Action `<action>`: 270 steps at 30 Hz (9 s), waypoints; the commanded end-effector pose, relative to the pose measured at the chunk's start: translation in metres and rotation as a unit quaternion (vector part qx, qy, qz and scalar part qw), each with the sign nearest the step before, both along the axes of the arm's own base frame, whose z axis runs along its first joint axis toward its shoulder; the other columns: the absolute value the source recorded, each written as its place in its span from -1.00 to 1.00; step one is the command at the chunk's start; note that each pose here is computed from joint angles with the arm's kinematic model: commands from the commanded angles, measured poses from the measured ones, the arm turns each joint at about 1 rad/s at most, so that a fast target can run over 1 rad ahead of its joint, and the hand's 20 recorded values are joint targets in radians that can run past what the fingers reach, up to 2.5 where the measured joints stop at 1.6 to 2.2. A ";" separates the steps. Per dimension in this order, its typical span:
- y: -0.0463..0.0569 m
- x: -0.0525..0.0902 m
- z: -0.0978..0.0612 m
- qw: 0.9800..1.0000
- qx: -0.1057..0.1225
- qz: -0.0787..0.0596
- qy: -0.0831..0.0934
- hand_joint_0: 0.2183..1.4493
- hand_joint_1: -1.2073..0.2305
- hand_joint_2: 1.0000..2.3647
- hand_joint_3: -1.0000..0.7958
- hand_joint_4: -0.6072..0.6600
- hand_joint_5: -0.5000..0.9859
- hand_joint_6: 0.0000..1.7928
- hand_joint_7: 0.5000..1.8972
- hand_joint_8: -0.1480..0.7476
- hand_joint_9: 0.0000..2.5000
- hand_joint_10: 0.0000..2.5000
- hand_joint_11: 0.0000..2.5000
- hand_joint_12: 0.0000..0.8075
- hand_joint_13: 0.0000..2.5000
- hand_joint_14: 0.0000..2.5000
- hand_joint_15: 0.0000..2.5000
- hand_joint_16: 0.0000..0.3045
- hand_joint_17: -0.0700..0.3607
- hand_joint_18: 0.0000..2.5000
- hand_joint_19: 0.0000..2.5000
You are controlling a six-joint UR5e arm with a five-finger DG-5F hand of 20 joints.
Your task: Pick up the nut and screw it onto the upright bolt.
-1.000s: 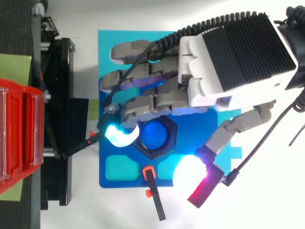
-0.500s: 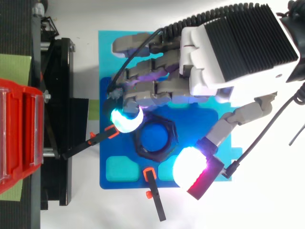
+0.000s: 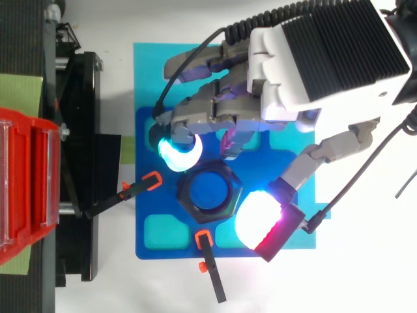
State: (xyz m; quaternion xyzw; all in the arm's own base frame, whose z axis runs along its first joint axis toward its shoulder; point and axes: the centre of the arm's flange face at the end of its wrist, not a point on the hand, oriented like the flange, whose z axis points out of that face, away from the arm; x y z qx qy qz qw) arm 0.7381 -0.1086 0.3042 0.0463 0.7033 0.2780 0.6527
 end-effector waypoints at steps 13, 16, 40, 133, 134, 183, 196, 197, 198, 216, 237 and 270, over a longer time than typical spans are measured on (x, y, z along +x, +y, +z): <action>-0.008 -0.001 0.000 1.000 0.000 -0.002 -0.003 -0.51 0.21 -1.00 -0.44 0.07 -0.22 -0.35 0.20 -0.25 0.40 -0.99 -0.86 -0.57 -0.08 -1.00 -0.99 -0.92 -0.55 -0.40 -1.00; -0.011 -0.001 0.001 1.000 0.000 -0.001 -0.005 -0.52 0.22 -1.00 -0.44 0.08 -0.22 -0.34 0.16 -0.21 0.44 -0.99 -0.84 -0.56 -0.02 -1.00 -0.97 -0.93 -0.56 -0.36 -1.00; -0.054 0.003 0.044 0.998 -0.007 0.010 -0.066 -0.60 0.18 -1.00 -0.44 0.12 -0.57 -0.44 -0.81 -0.14 -0.35 -1.00 -1.00 -0.23 -0.67 -1.00 -1.00 -0.74 -0.25 -0.94 -1.00; -0.042 0.011 -0.013 1.000 0.010 0.007 -0.024 -0.55 0.17 -1.00 -0.44 0.16 -0.31 -0.34 0.35 -0.05 -0.21 -1.00 -1.00 -0.28 -0.64 -1.00 -1.00 -0.82 -0.39 -1.00 -1.00; -0.044 0.011 -0.013 1.000 0.009 0.006 -0.024 -0.55 0.17 -1.00 -0.44 0.14 -0.31 -0.32 0.30 -0.04 -0.18 -1.00 -1.00 -0.30 -0.61 -1.00 -1.00 -0.83 -0.40 -0.98 -1.00; -0.021 0.018 -0.006 0.999 0.002 0.023 -0.034 -0.65 0.32 -1.00 -0.44 0.03 -0.56 -0.44 -0.87 -0.24 -0.79 -1.00 -1.00 -0.15 -1.00 -1.00 -1.00 -0.68 -0.17 -1.00 -1.00; -0.013 0.017 -0.014 0.999 0.002 0.022 -0.029 -0.65 0.31 -1.00 -0.44 0.12 -0.52 -0.44 -0.61 -0.18 -0.74 -1.00 -1.00 -0.14 -1.00 -1.00 -1.00 -0.68 -0.17 -1.00 -1.00; -0.013 0.017 -0.014 0.999 0.003 0.022 -0.028 -0.65 0.31 -1.00 -0.44 0.12 -0.51 -0.44 -0.60 -0.18 -0.73 -1.00 -1.00 -0.14 -1.00 -1.00 -1.00 -0.68 -0.17 -1.00 -1.00; -0.013 0.017 -0.014 0.999 0.003 0.022 -0.028 -0.65 0.31 -1.00 -0.44 0.13 -0.51 -0.44 -0.57 -0.18 -0.73 -1.00 -1.00 -0.14 -1.00 -1.00 -1.00 -0.69 -0.18 -1.00 -1.00; -0.026 0.017 -0.013 0.999 0.001 0.015 -0.039 -0.59 0.27 -1.00 -0.44 0.22 -0.31 -0.44 0.33 -0.06 -0.40 -1.00 -1.00 -0.23 -0.76 -1.00 -1.00 -0.78 -0.32 -1.00 -1.00; -0.055 0.011 -0.011 0.999 -0.011 0.004 -0.050 -0.57 0.28 -1.00 -0.44 0.32 -0.41 -0.44 -0.26 -0.07 -0.05 -1.00 -1.00 -0.31 -0.45 -1.00 -1.00 -0.82 -0.39 -0.73 -1.00; -0.020 0.015 -0.019 0.999 -0.008 0.014 -0.033 -0.65 0.31 -1.00 -0.44 0.19 -0.52 -0.44 -0.68 -0.13 -0.61 -1.00 -1.00 -0.13 -0.90 -1.00 -1.00 -0.70 -0.20 -1.00 -1.00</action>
